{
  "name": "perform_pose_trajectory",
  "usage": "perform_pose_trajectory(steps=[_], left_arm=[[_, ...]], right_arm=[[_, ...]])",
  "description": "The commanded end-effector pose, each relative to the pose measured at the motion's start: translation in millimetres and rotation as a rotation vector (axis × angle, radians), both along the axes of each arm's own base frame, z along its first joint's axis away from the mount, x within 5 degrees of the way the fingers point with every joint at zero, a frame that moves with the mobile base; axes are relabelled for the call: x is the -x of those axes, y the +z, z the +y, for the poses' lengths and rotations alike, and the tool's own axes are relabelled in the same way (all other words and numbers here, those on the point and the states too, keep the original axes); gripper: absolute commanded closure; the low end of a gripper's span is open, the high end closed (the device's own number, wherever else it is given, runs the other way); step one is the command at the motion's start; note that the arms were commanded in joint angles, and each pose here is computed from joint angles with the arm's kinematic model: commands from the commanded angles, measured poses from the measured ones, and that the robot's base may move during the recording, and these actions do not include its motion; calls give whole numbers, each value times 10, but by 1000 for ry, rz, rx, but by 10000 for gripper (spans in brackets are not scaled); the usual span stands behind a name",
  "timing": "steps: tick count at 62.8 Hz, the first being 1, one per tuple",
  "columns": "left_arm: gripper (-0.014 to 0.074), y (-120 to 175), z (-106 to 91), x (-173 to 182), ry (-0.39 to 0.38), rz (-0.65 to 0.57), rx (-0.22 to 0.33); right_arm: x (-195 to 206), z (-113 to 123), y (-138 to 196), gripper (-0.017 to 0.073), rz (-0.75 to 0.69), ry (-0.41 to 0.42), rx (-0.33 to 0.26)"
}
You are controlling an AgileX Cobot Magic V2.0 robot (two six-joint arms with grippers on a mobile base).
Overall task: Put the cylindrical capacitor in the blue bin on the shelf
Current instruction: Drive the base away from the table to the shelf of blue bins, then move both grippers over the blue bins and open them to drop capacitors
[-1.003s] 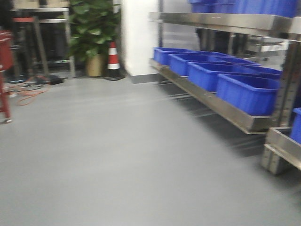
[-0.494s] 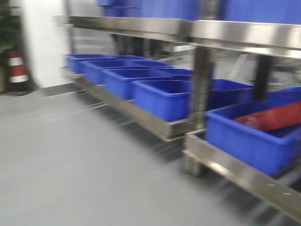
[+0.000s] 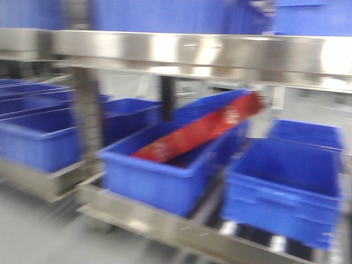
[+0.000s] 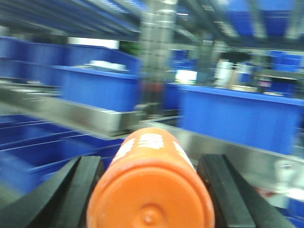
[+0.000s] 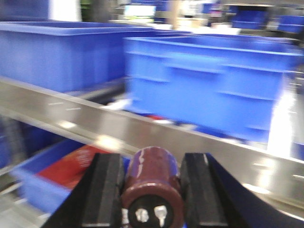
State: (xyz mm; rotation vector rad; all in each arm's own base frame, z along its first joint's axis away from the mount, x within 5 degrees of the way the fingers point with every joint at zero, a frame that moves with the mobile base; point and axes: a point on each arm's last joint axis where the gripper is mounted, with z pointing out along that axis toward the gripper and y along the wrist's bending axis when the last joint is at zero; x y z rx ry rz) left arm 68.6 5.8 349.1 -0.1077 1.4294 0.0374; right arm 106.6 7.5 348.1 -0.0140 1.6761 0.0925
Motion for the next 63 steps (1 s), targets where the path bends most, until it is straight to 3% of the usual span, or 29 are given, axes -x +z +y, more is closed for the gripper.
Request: perform_pose_trajectory(steps=[1, 63], left_arm=[[705, 29, 5, 12, 7, -27, 3], [705, 29, 5, 12, 7, -27, 3]], right_arm=[[17, -4, 40, 727, -40, -2, 7], [17, -4, 40, 727, -40, -2, 7]])
